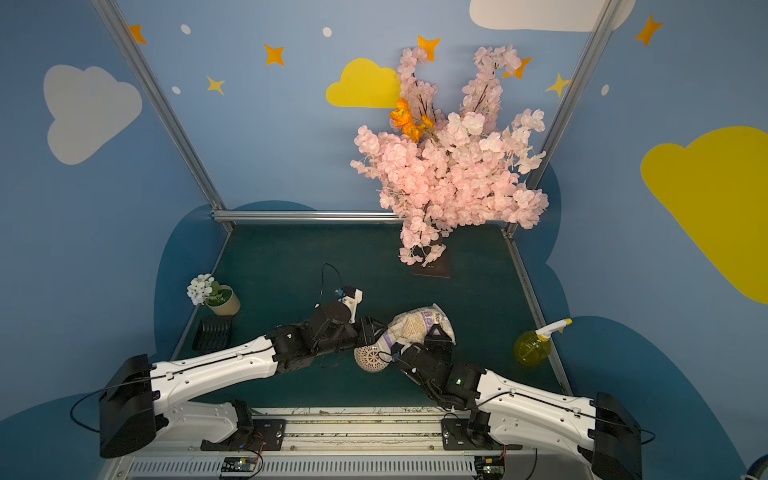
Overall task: Pour the oats into the breakfast bowl
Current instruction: Pour the oats into the bowl.
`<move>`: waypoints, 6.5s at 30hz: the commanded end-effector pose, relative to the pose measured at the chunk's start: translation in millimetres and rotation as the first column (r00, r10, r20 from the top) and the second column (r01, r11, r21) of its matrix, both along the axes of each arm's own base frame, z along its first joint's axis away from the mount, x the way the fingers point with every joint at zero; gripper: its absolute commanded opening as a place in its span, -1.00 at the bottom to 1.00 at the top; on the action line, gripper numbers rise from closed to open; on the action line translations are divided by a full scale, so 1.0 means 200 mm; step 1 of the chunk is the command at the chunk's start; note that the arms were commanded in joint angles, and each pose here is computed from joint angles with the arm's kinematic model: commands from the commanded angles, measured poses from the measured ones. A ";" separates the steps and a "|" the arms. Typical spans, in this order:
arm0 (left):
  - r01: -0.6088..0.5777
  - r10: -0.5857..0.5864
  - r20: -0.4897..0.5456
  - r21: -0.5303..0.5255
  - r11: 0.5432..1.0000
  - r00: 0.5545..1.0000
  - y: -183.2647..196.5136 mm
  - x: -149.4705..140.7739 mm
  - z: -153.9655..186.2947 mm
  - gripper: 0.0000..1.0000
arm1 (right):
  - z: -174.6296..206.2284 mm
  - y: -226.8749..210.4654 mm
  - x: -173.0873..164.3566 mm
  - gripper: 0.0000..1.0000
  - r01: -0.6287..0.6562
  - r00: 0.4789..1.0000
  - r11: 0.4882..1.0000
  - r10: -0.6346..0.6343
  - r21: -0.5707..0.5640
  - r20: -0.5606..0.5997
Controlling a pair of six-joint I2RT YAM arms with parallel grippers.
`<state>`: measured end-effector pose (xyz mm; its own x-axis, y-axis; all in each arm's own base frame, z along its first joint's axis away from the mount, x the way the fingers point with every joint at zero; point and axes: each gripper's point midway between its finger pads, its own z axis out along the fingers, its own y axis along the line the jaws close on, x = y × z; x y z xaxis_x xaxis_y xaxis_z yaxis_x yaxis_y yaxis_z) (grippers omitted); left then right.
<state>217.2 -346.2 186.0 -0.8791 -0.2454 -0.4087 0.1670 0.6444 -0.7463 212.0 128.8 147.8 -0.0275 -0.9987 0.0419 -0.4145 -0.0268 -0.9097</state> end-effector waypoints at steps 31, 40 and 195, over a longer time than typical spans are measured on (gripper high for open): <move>0.018 -0.016 -0.069 0.026 0.999 0.998 -0.03 -0.02 -0.16 -0.18 | 0.28 0.09 0.08 -1.00 0.043 0.971 0.997 -0.058 0.071 0.232; 0.028 -0.025 -0.086 0.035 0.999 0.996 -0.04 -0.02 -0.19 -0.21 | 0.28 0.10 0.09 -1.00 0.044 0.967 0.998 -0.054 0.047 0.248; -0.027 0.030 -0.080 0.044 0.999 0.996 0.05 -0.03 -0.24 -0.45 | 0.43 0.23 0.03 -1.00 -0.061 0.915 0.970 0.149 -0.236 0.375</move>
